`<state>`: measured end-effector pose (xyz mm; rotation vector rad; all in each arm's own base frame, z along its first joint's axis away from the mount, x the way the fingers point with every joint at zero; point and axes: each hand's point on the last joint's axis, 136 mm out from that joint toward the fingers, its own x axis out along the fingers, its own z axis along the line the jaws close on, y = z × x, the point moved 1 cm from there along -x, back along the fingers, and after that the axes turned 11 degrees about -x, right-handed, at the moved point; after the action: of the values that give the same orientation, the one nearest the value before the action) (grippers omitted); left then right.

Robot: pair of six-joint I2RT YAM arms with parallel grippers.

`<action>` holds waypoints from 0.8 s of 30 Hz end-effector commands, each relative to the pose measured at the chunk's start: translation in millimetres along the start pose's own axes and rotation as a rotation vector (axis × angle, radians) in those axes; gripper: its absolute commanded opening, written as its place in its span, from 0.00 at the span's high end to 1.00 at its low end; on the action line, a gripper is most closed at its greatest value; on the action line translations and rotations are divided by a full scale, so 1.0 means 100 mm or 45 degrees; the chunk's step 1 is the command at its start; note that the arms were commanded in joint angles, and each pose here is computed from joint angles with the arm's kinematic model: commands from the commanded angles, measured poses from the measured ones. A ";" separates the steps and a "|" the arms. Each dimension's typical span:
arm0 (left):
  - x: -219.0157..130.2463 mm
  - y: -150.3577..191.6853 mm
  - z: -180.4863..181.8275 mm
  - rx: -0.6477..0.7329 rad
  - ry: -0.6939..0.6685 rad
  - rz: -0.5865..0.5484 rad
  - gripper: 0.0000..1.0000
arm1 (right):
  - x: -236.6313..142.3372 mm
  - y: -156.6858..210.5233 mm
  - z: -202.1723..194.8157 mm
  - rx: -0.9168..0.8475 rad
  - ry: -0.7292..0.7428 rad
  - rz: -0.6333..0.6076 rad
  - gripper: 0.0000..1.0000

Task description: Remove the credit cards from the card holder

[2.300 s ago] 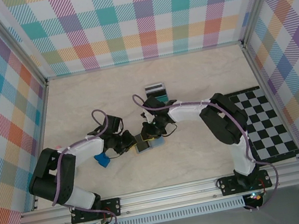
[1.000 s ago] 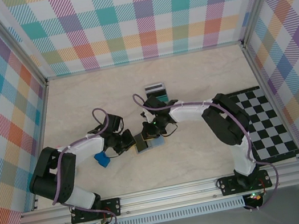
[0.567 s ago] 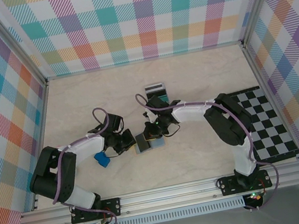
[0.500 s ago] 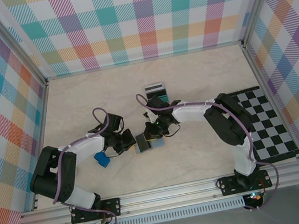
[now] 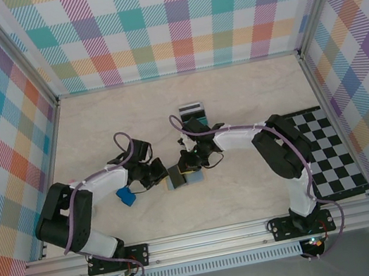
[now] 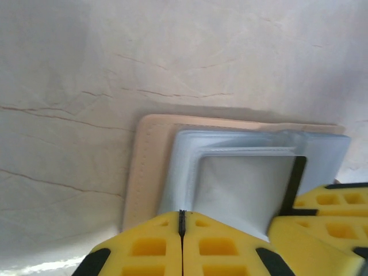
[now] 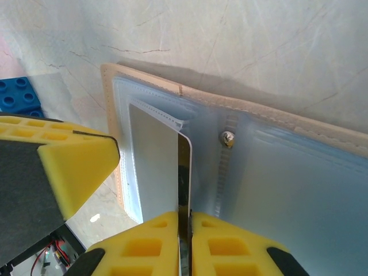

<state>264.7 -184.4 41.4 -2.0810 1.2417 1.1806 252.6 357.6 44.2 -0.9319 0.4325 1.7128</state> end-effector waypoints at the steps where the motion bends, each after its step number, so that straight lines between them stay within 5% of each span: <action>1: -0.06 -0.02 -0.10 0.026 0.049 0.008 0.95 | 0.05 0.03 -0.01 0.028 -0.031 0.034 0.88; 24: 0.17 0.03 0.39 -0.036 -0.204 0.046 1.00 | -0.04 0.06 0.07 0.004 -0.086 0.022 0.83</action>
<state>268.8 -190.5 29.7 -2.0585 1.2773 1.2063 249.3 356.1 39.6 -0.8930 0.4411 1.7374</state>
